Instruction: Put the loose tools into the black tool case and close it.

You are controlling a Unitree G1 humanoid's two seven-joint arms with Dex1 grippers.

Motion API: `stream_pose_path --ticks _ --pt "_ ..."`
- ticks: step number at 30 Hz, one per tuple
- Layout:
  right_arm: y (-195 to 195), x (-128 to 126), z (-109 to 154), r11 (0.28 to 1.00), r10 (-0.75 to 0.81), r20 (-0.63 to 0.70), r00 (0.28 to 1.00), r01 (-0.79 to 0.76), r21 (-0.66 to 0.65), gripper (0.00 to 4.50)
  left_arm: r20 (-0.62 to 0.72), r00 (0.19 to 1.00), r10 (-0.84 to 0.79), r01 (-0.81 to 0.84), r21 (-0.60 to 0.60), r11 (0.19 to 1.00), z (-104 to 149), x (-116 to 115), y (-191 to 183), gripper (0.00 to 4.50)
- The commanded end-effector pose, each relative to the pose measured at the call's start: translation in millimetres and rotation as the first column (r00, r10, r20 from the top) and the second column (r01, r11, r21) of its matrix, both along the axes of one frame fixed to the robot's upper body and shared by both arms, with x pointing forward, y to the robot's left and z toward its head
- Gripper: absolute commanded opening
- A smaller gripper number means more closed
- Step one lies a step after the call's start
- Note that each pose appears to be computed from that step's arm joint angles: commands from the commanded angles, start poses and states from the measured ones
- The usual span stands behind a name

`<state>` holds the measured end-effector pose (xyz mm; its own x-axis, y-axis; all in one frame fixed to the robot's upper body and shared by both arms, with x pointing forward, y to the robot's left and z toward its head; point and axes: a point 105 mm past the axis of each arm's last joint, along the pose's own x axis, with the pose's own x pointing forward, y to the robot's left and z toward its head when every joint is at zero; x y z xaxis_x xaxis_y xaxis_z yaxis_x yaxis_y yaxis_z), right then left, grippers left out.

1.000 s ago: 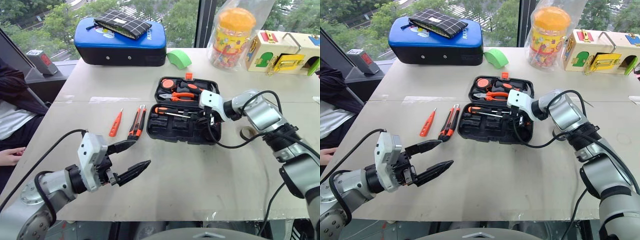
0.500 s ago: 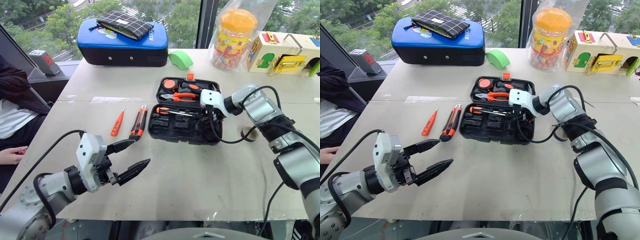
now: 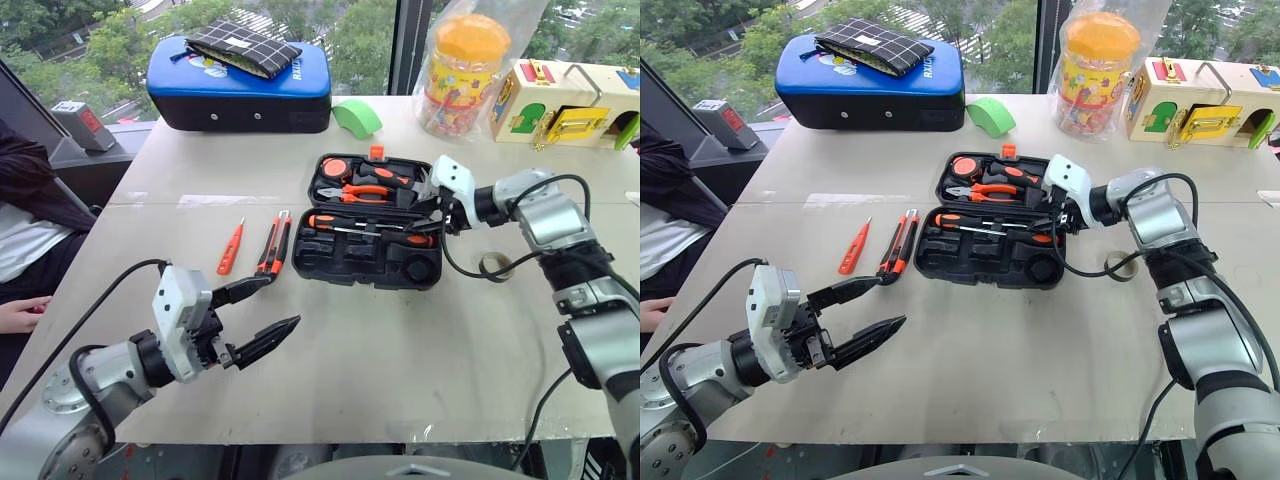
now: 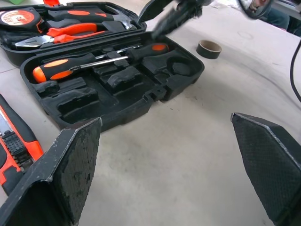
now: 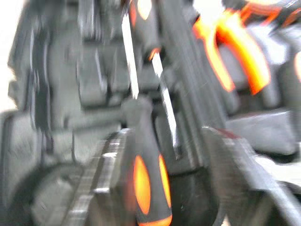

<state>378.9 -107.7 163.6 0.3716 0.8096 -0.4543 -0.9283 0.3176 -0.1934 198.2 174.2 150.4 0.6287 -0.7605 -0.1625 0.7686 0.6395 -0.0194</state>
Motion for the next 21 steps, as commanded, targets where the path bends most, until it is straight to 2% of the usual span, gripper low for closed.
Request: stream_pose_path --ticks 1,2,4,6,10,12,13,16,18,19,21 --pt "13.4 -4.0 10.0 0.985 -0.105 0.06 0.993 0.095 0.145 0.3 0.032 0.999 -0.012 0.012 -0.006 1.0 3.3 0.0 -4.0 4.5" --pt "15.3 -3.1 4.9 0.979 -0.148 0.084 0.985 0.134 0.153 0.05 0.032 0.999 -0.011 0.011 -0.007 1.0 2.8 0.3 -4.3 4.5" --pt "19.3 -1.9 -8.3 0.969 -0.218 0.116 0.969 0.201 0.146 0.05 0.032 0.999 -0.007 0.008 -0.009 1.0 1.7 1.3 -5.1 4.5" --pt "24.6 -3.4 -34.9 0.961 -0.268 0.102 0.958 0.259 0.095 0.05 0.031 1.0 -0.003 0.004 -0.016 1.0 0.4 3.9 -7.6 4.5" --pt "24.8 -16.1 -78.1 0.965 -0.242 0.073 0.968 0.248 -0.087 0.05 0.024 1.0 0.005 -0.005 -0.019 1.0 -3.9 7.5 -9.4 4.5" --pt "21.4 -17.1 -85.0 0.96 -0.228 0.109 0.968 0.242 -0.14 0.05 0.021 1.0 0.014 -0.014 -0.015 1.0 -6.3 8.9 -8.0 4.5" --pt "19.7 -17.0 -83.9 0.96 -0.218 0.134 0.967 0.237 -0.15 0.05 0.023 0.999 0.025 -0.024 -0.014 1.0 -7.4 10.7 -6.6 4.5" --pt "17.4 -10.8 -61.5 0.963 -0.237 0.218 0.947 0.258 -0.076 0.05 0.033 0.996 0.089 -0.088 -0.029 0.996 -8.6 18.7 0.3 4.5" --pt "20.7 -9.3 -27.7 0.972 -0.235 0.323 0.917 0.228 0.06 0.05 0.044 0.984 0.17 -0.168 -0.057 0.984 -7.6 27.6 8.1 4.5" --pt "22.4 -13.6 -6.8 0.965 -0.25 0.346 0.904 0.204 0.165 0.05 0.054 0.97 0.237 -0.233 -0.061 0.97 -8.1 34.2 15.0 4.5" --pt "22.1 -20.5 14.7 0.944 -0.272 0.354 0.895 0.177 0.278 0.05 0.062 0.947 0.316 -0.312 -0.062 0.948 -9.3 41.6 23.8 4.5"
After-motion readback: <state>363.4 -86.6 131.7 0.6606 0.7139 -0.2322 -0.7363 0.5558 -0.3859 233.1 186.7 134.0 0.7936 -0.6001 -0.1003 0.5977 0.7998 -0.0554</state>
